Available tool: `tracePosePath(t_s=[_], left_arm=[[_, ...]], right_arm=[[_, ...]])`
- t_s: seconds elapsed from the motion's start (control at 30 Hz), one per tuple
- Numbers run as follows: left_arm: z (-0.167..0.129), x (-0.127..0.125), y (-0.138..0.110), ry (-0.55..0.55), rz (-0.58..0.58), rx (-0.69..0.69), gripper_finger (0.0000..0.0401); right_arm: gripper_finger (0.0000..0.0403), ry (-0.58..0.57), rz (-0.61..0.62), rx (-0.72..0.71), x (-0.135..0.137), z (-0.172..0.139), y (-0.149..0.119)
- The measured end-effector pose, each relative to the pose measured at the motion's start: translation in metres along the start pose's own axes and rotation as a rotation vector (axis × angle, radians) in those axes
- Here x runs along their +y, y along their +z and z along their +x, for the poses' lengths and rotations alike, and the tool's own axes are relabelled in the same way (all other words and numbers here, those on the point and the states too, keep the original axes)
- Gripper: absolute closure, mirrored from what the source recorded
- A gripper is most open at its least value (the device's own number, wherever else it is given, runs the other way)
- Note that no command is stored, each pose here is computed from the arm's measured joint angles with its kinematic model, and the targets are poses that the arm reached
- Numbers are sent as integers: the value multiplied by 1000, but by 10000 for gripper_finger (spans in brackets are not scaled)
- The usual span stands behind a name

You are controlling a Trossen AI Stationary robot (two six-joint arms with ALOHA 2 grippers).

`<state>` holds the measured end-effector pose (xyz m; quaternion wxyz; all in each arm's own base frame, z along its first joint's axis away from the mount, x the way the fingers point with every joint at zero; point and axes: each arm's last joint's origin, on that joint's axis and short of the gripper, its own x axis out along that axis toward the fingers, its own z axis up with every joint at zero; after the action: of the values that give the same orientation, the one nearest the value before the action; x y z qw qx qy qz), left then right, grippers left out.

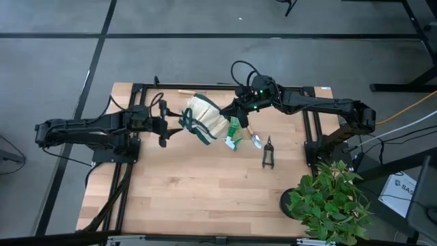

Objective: Pick & Place Garden tools in Gardening bag
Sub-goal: Adjust the gardening bag

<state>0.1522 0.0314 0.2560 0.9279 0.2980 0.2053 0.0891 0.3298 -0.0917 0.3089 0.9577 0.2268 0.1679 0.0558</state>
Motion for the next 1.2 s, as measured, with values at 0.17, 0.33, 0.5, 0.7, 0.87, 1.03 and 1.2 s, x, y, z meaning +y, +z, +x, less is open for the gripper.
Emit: tracePosePath(t_s=[0.17, 0.33, 0.5, 0.7, 0.87, 1.03, 1.2], left_arm=[[1, -2, 8, 138, -7, 35, 168], [4, -5, 15, 243, 23, 52, 191], [3, -6, 25, 314, 3, 5, 222], [1, -9, 32, 311, -9, -53, 275], [0, -15, 32, 270, -46, -52, 343], [-1, -18, 31, 270, -159, -40, 395], [-4, -15, 31, 280, -333, 36, 399]], right_arm=[[400, -1, 0, -5, 0, 0, 0], [400, -2, 16, -5, 0, 0, 0], [400, -3, 18, -1, 0, 0, 0], [400, -8, 14, 15, 0, 1, -2], [395, -48, -7, 20, -1, 1, -4], [385, -51, -116, 58, 4, 4, -9], [374, -38, -247, 138, 10, 7, -19]])
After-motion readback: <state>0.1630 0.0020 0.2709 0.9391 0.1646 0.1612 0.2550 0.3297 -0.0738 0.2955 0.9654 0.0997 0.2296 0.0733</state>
